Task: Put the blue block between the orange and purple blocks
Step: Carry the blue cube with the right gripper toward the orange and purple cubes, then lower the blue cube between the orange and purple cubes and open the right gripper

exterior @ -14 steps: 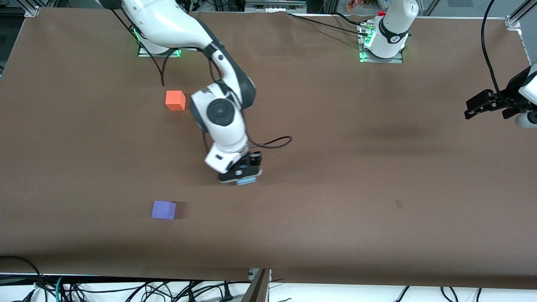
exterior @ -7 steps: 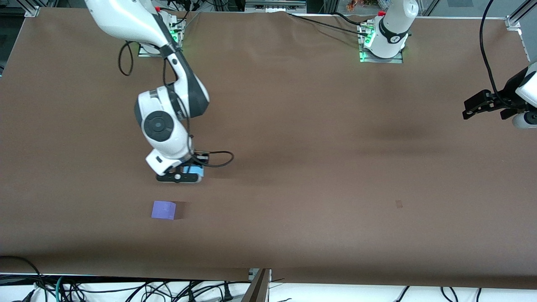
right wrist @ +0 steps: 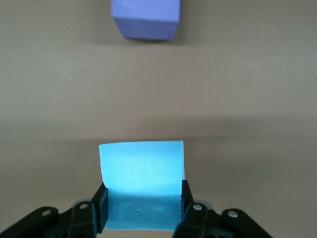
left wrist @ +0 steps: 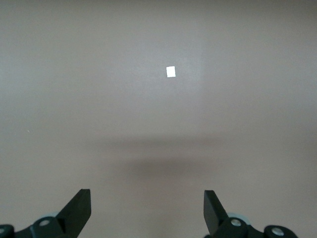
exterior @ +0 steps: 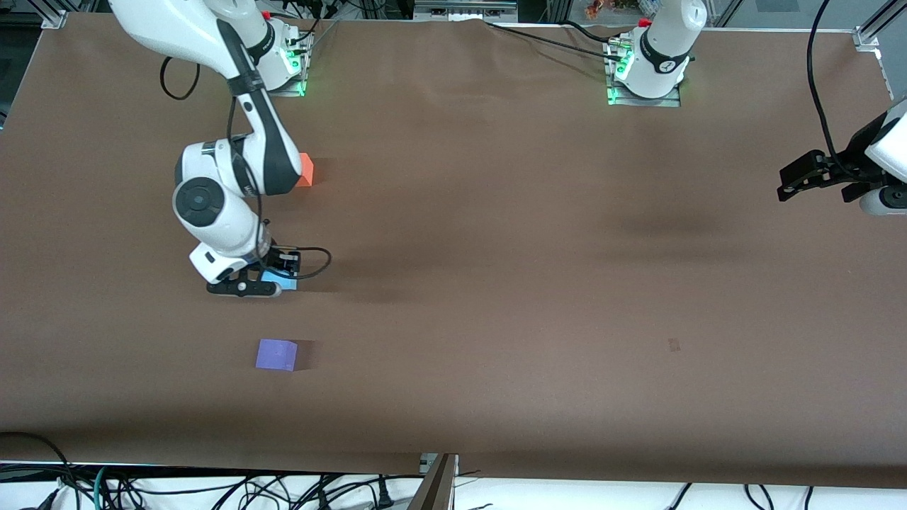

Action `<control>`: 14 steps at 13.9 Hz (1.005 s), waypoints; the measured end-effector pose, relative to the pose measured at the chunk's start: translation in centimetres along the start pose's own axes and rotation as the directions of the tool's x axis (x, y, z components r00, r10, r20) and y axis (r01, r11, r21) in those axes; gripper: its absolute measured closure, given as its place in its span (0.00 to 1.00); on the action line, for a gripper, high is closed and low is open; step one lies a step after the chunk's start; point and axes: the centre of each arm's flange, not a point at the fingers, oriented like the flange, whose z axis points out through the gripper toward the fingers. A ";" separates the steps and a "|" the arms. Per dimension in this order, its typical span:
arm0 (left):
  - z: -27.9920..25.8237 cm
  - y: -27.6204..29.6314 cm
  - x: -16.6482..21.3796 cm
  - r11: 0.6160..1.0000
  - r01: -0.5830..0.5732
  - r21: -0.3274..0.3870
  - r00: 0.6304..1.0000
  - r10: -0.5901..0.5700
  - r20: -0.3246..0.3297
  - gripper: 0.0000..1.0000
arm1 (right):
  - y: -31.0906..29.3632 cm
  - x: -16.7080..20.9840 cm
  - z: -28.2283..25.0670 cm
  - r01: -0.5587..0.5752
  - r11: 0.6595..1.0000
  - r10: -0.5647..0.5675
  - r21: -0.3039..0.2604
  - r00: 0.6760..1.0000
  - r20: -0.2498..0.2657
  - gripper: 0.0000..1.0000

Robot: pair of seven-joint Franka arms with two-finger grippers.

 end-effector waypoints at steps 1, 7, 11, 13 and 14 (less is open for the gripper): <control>0.0 0.0 0.0 1.000 0.000 0.000 1.000 0.000 0.000 0.00 | 0.8 -0.6 0.8 0.002 1.000 -0.002 0.011 1.000 0.003 0.43; 0.0 0.0 0.0 1.000 0.000 0.000 1.000 0.000 0.000 0.00 | 1.4 -1.9 2.3 -0.030 0.999 0.030 0.040 0.999 -0.012 0.43; 0.0 0.0 0.0 1.000 0.000 0.000 1.000 0.000 0.000 0.00 | 1.5 -2.3 2.6 -0.026 0.999 0.027 0.041 1.000 -0.011 0.28; 0.0 0.0 0.0 1.000 0.000 0.000 1.000 0.000 0.000 0.00 | 1.3 -2.0 1.8 -0.013 0.999 0.014 0.049 0.999 -0.028 0.08; 0.0 0.0 0.0 1.000 0.000 0.000 1.000 0.000 0.000 0.00 | 1.1 -1.6 0.7 0.000 0.998 0.003 0.056 0.999 -0.037 0.00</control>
